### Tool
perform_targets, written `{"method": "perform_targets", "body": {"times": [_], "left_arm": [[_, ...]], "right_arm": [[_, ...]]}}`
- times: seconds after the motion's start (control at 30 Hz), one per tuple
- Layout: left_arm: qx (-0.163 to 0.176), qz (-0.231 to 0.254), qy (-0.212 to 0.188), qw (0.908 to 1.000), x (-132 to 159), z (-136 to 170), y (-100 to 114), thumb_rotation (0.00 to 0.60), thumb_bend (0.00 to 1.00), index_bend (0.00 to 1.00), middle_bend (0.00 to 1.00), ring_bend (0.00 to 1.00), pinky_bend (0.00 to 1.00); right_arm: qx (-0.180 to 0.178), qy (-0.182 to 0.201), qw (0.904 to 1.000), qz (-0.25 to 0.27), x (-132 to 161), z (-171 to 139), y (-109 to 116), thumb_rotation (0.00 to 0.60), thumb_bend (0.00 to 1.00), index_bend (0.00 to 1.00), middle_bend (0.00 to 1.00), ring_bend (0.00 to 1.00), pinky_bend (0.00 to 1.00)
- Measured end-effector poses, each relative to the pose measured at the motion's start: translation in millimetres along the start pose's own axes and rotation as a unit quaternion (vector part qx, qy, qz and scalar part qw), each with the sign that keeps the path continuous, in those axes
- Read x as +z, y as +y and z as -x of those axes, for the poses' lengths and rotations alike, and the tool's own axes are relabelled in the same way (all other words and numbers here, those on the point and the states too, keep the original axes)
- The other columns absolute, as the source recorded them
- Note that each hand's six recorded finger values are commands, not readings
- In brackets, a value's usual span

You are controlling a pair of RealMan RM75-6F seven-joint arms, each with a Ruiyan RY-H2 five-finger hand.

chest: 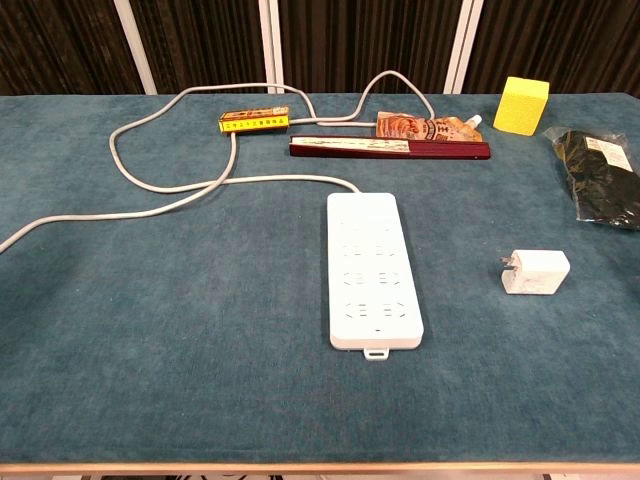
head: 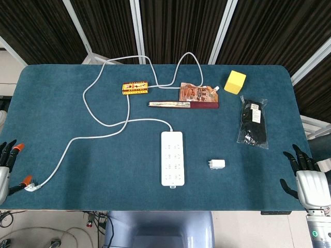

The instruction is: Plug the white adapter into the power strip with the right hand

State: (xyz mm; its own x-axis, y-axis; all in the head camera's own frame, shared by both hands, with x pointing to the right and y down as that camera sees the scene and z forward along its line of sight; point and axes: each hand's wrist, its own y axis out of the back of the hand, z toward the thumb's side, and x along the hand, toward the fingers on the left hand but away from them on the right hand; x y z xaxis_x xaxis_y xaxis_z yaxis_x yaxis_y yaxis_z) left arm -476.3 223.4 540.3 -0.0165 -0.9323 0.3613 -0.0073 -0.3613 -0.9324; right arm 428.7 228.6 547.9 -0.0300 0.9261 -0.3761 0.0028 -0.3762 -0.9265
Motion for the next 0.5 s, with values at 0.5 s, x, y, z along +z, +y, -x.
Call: {"method": "perform_targets", "body": {"times": [0.5], "left_arm": [[0.003,0.000,0.001,1.0000,0.5,1.3,1.8,0.600,0.18,0.13,0.04,0.00,0.01]], "right_arm": [[-0.001,-0.002,1.0000,0.003,-0.1,0.2,0.5,0.600,0.35,0.17,0.05,0.13,0.21]]}}
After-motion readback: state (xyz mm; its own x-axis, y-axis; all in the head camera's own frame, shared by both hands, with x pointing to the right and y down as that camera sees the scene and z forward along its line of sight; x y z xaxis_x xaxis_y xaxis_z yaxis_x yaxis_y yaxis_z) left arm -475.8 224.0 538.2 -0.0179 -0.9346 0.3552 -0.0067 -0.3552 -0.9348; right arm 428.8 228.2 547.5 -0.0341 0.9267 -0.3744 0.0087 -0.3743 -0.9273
